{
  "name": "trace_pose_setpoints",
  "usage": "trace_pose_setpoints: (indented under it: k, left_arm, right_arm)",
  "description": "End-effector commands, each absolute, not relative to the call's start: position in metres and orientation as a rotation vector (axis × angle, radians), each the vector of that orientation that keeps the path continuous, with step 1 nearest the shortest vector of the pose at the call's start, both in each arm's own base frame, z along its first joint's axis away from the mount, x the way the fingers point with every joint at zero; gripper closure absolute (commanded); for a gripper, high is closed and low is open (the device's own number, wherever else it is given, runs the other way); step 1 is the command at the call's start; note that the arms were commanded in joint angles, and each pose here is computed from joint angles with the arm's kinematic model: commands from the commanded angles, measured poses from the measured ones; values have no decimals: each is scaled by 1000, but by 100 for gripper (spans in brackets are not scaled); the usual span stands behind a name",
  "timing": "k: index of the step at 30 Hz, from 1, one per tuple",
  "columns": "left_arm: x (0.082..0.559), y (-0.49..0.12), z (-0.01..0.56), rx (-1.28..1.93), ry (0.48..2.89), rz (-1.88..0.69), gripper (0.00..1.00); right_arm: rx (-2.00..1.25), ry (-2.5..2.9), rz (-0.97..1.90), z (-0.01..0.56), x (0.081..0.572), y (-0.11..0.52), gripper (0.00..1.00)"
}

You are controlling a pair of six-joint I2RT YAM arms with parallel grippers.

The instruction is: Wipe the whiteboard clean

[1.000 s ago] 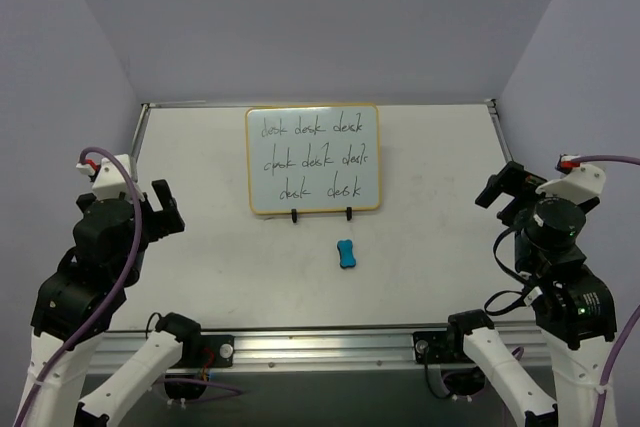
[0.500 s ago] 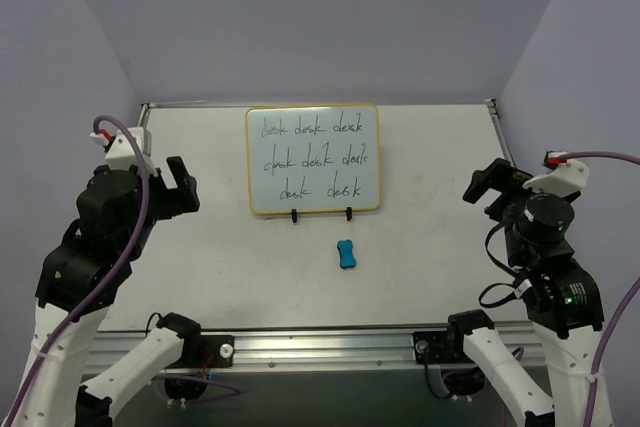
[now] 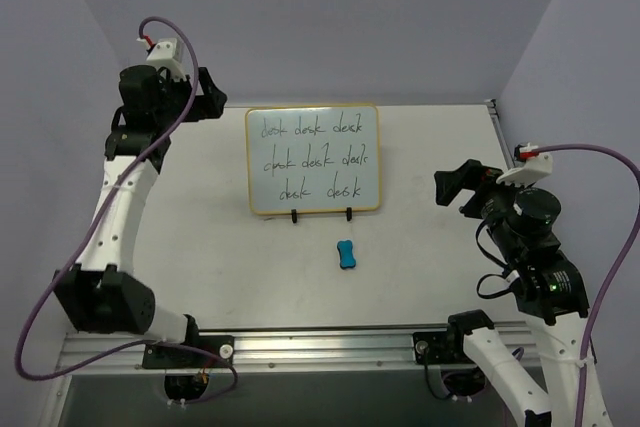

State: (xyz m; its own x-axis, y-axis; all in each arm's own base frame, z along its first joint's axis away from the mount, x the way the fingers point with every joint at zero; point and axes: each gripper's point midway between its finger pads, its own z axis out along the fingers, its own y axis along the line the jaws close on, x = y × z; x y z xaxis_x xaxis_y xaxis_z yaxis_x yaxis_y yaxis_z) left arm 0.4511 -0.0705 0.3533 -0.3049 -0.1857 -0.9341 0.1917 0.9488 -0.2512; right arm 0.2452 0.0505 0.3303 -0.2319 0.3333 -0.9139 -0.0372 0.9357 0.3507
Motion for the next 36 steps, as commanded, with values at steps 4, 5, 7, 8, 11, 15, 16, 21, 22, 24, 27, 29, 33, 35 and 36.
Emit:
trace_pose_setpoints:
  k: [4, 5, 7, 8, 11, 15, 16, 21, 22, 24, 27, 29, 33, 35, 36]
  left_arm:
    - [501, -86, 367, 327, 1679, -852, 6]
    - [510, -89, 354, 344, 1697, -887, 6]
    - [519, -95, 341, 355, 1714, -963, 6]
    - [527, -99, 316, 354, 1748, -1047, 6]
    - [542, -115, 288, 355, 1768, -1214, 6]
    - [550, -138, 263, 412, 1791, -1293, 6]
    - [549, -145, 260, 424, 1793, -1332, 6]
    - [547, -168, 231, 456, 1808, -1494, 1]
    - [547, -168, 228, 463, 1808, -1488, 0]
    - [549, -167, 220, 447, 1823, -1484, 13]
    - [551, -167, 214, 444, 1828, -1500, 36]
    - [552, -168, 209, 423, 1830, -1520, 40]
    - [554, -168, 203, 415, 1822, -1546, 46]
    - [554, -168, 199, 406, 1829, -1555, 49]
    - [555, -168, 200, 418, 1814, -1552, 50]
  right_arm:
    - [93, 1750, 515, 340, 233, 80, 0]
    - [93, 1758, 506, 336, 231, 78, 0]
    - [83, 1762, 502, 333, 228, 78, 0]
    - [76, 1767, 494, 331, 227, 78, 0]
    - [64, 1788, 491, 327, 224, 78, 0]
    - [37, 1813, 500, 324, 219, 81, 0]
    - [30, 1819, 503, 323, 218, 81, 0]
    - [12, 1849, 512, 314, 214, 84, 0]
    - [12, 1857, 511, 312, 213, 84, 0]
    - [8, 1852, 509, 312, 211, 83, 0]
    - [2, 1853, 506, 311, 210, 83, 0]
    - [1, 1858, 507, 310, 211, 83, 0]
    - [-8, 1868, 518, 308, 212, 86, 0]
    - [-8, 1871, 520, 306, 212, 86, 0]
    - [-8, 1871, 520, 305, 212, 86, 0]
